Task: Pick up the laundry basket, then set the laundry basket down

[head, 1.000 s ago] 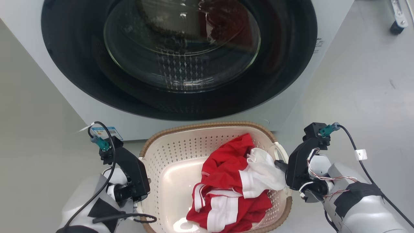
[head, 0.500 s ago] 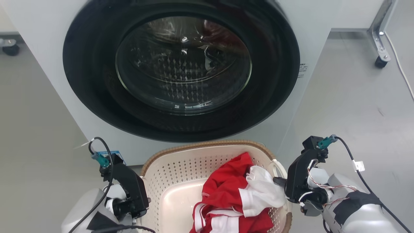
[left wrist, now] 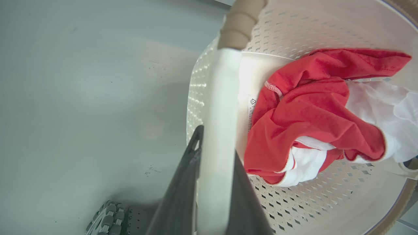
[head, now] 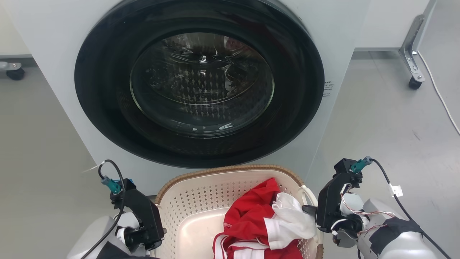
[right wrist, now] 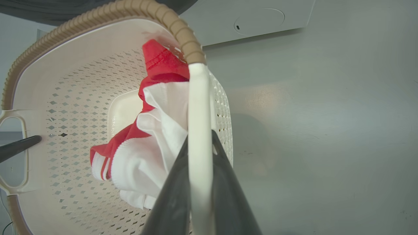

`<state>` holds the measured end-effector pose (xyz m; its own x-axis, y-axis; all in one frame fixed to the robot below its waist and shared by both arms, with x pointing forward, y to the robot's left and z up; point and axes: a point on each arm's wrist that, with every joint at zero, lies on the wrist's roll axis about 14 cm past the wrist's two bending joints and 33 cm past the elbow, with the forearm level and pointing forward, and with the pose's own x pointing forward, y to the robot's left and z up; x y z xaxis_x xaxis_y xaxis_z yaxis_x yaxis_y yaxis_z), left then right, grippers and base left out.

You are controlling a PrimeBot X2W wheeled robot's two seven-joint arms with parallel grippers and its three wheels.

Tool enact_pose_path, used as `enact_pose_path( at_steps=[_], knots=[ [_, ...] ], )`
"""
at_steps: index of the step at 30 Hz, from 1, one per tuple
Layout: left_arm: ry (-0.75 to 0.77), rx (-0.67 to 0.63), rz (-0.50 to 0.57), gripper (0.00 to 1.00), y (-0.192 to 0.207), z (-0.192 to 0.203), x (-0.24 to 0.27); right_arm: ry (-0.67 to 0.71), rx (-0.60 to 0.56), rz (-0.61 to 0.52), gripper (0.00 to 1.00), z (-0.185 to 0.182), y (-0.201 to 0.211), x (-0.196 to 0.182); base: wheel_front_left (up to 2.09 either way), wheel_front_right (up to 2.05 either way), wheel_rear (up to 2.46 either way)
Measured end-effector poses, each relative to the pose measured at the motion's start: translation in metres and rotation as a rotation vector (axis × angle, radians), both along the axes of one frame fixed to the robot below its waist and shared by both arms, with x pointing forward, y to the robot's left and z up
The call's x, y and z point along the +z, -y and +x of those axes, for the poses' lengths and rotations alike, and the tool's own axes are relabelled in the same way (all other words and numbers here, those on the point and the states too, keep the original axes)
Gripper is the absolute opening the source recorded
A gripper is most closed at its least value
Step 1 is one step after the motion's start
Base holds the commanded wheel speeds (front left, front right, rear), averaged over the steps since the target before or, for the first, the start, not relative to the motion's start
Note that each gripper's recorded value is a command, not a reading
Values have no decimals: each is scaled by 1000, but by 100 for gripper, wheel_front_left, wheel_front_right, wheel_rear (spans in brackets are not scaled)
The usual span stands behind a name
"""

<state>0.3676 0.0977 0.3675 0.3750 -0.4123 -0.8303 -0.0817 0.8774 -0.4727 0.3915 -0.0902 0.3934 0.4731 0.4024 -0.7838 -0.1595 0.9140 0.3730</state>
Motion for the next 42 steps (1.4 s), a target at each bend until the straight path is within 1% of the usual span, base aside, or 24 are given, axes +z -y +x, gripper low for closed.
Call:
enact_pose_path(
  at_steps=[32,42],
  knots=[
    [-1,5,2,0,-4,-1,-2,-10,12,12,0,-3,-5,-2,0,0,0],
    [26,25,12,0,-7,6,-11,-12,16,18,0,1,-7,-10,0,0,0]
  ],
)
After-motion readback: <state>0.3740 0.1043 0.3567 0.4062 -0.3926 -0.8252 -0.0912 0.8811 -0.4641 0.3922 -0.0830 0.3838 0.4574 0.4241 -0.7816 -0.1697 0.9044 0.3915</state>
